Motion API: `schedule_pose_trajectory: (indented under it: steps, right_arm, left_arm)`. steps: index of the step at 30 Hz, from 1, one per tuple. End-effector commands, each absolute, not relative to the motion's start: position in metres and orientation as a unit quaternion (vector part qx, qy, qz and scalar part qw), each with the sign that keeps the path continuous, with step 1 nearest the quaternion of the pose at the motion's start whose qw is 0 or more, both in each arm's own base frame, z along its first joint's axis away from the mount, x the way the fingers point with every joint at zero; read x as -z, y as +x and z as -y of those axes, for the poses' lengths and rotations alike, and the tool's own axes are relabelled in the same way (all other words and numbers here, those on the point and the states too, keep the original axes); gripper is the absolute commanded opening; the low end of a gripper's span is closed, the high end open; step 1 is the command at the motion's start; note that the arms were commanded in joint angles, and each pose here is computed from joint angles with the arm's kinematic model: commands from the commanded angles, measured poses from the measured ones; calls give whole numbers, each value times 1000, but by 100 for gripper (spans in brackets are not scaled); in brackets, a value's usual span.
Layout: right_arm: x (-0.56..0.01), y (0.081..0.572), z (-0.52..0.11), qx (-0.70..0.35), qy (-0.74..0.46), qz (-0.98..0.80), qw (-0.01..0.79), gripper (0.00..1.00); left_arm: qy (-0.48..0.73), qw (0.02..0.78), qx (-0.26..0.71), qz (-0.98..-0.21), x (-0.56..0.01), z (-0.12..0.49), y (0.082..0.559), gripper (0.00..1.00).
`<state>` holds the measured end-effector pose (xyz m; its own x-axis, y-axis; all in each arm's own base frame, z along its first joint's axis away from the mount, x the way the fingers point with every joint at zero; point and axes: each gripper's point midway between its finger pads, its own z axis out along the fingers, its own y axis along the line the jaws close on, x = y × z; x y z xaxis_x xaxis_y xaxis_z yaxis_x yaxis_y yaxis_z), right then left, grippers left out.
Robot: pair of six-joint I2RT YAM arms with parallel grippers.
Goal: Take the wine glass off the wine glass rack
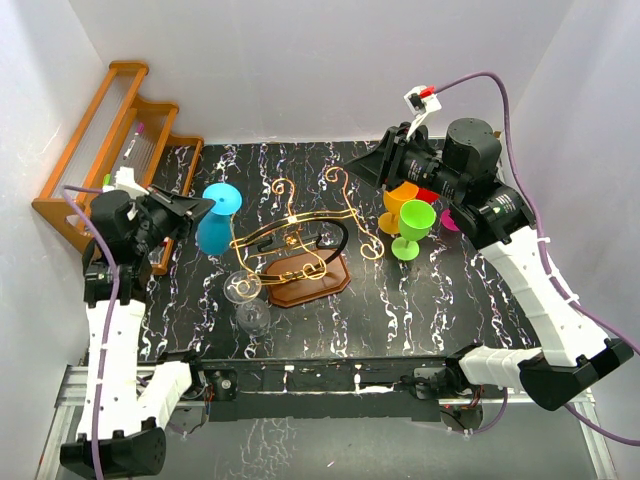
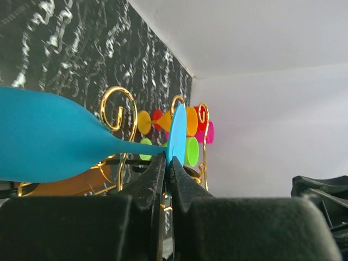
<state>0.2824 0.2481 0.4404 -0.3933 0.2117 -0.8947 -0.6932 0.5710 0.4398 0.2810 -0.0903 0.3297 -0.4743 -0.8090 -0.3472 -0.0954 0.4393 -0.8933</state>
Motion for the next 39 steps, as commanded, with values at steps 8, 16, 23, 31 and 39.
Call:
schedule_pose_trajectory:
  steps: [8,16,23,31,39]
  right_arm:
    - [-464,278,-245,-430,-180,-687,558,28]
    - [-466,259,-248,-447,-214,-680,540,30]
    - [-474,200,-271,-553,-321,-635,433,40]
    - [-484,176,-273,-588,-360,-605,398,48]
    - [-480,198,-276,-567,-328,-634,410,53]
  left_arm:
    - [-322,477,287,-766,-340,46,263,0]
    - [-215,558,358,-717,-428,67,303,0]
    - [-53,563,507,-651,-503,126,311,0]
    - [168,452,597,-641,-514,231,275,0]
    - [252,427,611,-617,-517,249,236,0]
